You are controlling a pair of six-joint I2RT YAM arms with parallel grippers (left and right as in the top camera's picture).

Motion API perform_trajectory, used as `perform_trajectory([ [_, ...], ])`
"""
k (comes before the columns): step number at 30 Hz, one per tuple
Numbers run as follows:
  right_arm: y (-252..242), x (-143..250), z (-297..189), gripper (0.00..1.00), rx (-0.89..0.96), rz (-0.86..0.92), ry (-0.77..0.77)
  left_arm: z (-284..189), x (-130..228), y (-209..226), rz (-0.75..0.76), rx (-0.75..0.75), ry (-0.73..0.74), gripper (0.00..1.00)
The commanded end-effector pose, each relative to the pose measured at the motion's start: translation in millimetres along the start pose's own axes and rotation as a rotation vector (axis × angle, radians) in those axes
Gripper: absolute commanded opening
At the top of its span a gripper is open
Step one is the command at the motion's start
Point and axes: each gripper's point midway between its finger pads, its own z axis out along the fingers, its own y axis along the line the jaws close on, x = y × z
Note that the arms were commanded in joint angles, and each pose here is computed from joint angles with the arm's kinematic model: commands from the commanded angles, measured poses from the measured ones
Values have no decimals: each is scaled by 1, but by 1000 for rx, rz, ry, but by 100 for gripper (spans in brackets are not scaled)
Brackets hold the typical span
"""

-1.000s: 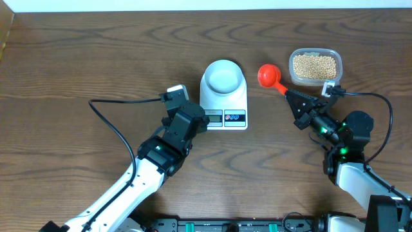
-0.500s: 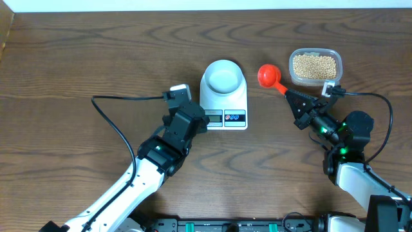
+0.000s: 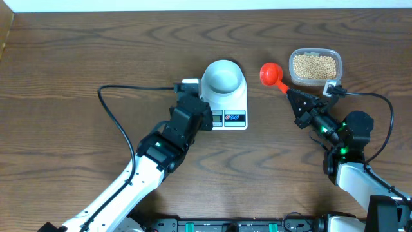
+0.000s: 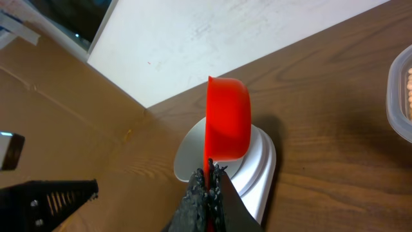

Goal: Scoop item into bowl and weigh 50g on scale

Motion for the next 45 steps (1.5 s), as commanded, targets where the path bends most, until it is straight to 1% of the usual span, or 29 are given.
perform_trajectory([
  [1,-1,-7,1,1,6,-4,-19,6,4,-18,77,80,50,7],
  [5,-1,-7,1,1,6,-4,-19,19,20,-29,98,132,137,7],
  [9,-1,-7,1,1,6,-4,-19,30,36,-45,152,211,232,7],
  [14,-1,-7,1,1,6,-4,-19,43,53,-43,201,198,317,7],
  [25,-1,-8,1,1,9,-11,-21,66,76,-37,258,186,370,7],
  [28,-1,-8,1,1,9,-11,-21,71,83,-43,279,231,387,7],
  [40,-1,-8,1,1,9,-11,-20,75,84,-45,329,248,375,8],
  [45,-1,-8,1,1,9,-11,-20,77,86,-50,375,266,368,8],
])
